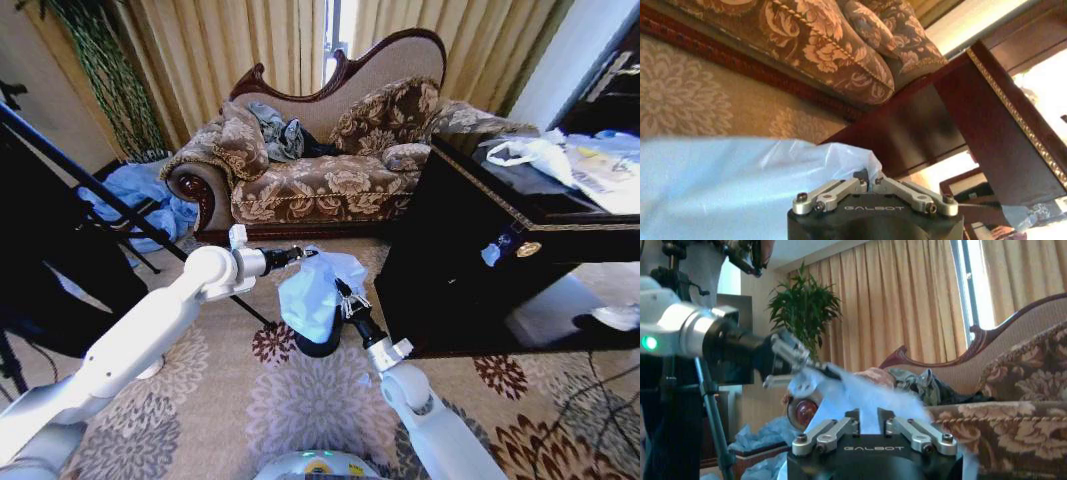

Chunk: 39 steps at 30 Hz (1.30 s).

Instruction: Place a garbage bag over the trash bin.

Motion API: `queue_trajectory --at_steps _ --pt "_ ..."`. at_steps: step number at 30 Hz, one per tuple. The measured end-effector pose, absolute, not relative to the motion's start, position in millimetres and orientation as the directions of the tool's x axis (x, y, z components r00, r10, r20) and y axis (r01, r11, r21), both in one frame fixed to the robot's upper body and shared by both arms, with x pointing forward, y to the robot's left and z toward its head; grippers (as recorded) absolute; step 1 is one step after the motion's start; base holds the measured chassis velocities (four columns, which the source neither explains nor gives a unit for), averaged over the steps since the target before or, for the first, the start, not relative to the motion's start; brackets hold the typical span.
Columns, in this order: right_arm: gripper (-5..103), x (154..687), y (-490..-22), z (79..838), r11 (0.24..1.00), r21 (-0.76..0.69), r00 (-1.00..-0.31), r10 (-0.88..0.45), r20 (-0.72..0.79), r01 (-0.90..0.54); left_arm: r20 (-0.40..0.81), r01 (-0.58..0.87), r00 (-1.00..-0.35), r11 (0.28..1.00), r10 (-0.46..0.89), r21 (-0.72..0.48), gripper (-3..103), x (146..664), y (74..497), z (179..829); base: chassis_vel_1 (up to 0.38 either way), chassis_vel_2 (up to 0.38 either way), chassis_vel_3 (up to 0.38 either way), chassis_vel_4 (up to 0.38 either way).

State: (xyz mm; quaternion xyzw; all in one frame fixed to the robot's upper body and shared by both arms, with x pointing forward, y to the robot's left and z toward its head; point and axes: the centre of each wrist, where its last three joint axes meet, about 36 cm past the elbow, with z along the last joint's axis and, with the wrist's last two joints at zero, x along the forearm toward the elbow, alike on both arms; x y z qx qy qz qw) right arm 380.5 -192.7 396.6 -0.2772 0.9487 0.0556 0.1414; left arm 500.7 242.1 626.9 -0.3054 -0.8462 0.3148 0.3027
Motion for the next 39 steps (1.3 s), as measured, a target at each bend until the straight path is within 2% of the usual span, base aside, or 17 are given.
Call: queue_trajectory --at_steps 2,5,7,8,10,11,13,15,16,29,34,39 --pt "19 382 -197 403 0.841 0.022 -0.805 -0.51 -0.301 -0.541 0.322 0.325 -0.63 0.616 0.707 -0.717 0 500 242 625 0.0 0.0 0.0 0.0" --pt "37 386 -199 409 0.841 0.013 -0.802 -0.51 -0.311 -0.541 0.318 0.331 -0.625 0.611 0.713 -0.719 0 499 239 625 0.0 0.0 0.0 0.0" --pt "37 385 -197 408 0.84 0.018 -0.802 -0.51 -0.311 -0.542 0.317 0.332 -0.624 0.61 0.714 -0.719 0 498 238 625 0.0 0.0 0.0 0.0" --pt "27 381 -194 404 0.838 0.029 -0.803 -0.51 -0.309 -0.544 0.317 0.333 -0.623 0.61 0.715 -0.719 0 498 237 625 0.0 0.0 0.0 0.0" --pt "16 372 -189 398 0.838 0.041 -0.805 -0.507 -0.307 -0.544 0.321 0.332 -0.622 0.611 0.714 -0.718 0 498 236 625 0.0 0.0 0.0 0.0" --pt "16 372 -189 398 0.838 0.041 -0.805 -0.507 -0.307 -0.544 0.321 0.332 -0.622 0.611 0.714 -0.718 0 498 236 625 0.0 0.0 0.0 0.0" --pt "5 359 -188 395 0.842 0.056 -0.811 -0.497 -0.308 -0.537 0.33 0.325 -0.622 0.617 0.711 -0.717 0 498 234 622 0.0 0.0 0.0 0.0" --pt "5 356 -189 395 0.844 0.06 -0.814 -0.492 -0.31 -0.533 0.333 0.319 -0.623 0.619 0.708 -0.718 0 499 233 621 0.0 0.0 0.0 0.0" --pt "2 351 -190 396 0.846 0.064 -0.816 -0.487 -0.312 -0.529 0.337 0.312 -0.627 0.622 0.703 -0.718 0 500 232 619 0.0 0.0 0.0 0.0" --pt "0 328 -177 390 0.821 0.101 -0.798 -0.505 -0.33 -0.562 0.313 0.291 -0.665 0.622 0.678 -0.727 0 520 217 625 0.0 0.0 0.0 0.0" --pt "0 340 -168 381 0.819 0.099 -0.794 -0.508 -0.335 -0.566 0.313 0.295 -0.657 0.617 0.685 -0.73 0 523 215 626 0.0 0.0 0.0 0.0" --pt "0 381 -173 377 0.839 0.088 -0.803 -0.476 -0.36 -0.537 0.327 0.315 -0.627 0.614 0.707 -0.724 0 519 214 627 0.0 0.0 0.0 0.0"
